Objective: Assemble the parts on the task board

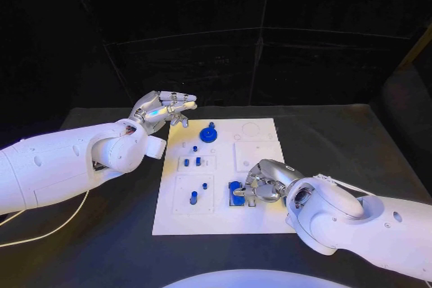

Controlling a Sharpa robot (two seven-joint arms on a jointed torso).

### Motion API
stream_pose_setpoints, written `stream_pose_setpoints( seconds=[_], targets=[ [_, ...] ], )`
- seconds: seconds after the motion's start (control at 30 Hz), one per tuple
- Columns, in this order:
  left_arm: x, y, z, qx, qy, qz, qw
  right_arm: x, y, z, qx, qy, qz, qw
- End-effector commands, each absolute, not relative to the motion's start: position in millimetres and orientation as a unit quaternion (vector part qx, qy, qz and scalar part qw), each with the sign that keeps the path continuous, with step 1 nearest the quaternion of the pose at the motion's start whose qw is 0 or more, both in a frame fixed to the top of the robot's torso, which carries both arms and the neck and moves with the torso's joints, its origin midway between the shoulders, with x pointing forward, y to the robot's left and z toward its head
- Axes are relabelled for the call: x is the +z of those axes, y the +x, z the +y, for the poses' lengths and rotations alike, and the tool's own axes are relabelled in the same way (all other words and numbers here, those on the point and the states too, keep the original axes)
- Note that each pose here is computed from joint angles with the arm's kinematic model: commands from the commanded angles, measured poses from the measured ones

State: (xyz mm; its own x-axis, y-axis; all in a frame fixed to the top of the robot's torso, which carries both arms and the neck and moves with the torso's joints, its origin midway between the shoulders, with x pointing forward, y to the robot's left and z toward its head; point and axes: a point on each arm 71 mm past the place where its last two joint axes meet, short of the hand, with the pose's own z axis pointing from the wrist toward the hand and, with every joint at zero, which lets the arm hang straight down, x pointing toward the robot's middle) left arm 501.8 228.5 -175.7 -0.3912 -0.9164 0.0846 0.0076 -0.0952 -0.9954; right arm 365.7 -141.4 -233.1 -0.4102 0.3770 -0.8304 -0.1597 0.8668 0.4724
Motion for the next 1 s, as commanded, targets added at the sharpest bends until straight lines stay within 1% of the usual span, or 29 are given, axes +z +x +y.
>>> stream_pose_setpoints(
  seconds=[0.03,0.43,0.8,1.0],
  targets=[
    [-174.6,501.6,227.5,-0.623,-0.404,0.558,0.369,-234.7,366.0,-141.0,0.24,0.052,0.804,0.541],
    [-174.4,501.3,228.9,-0.623,-0.405,0.558,0.371,-233.6,368.7,-141.7,0.239,0.042,0.794,0.557],
    [-174.3,501.2,229.3,-0.623,-0.405,0.557,0.371,-227.3,363.8,-137.5,0.299,0.054,0.777,0.552],
    [-174.3,501.0,229.4,-0.623,-0.405,0.558,0.371,-225.5,360.1,-140.2,0.31,0.05,0.777,0.545]
  ],
)
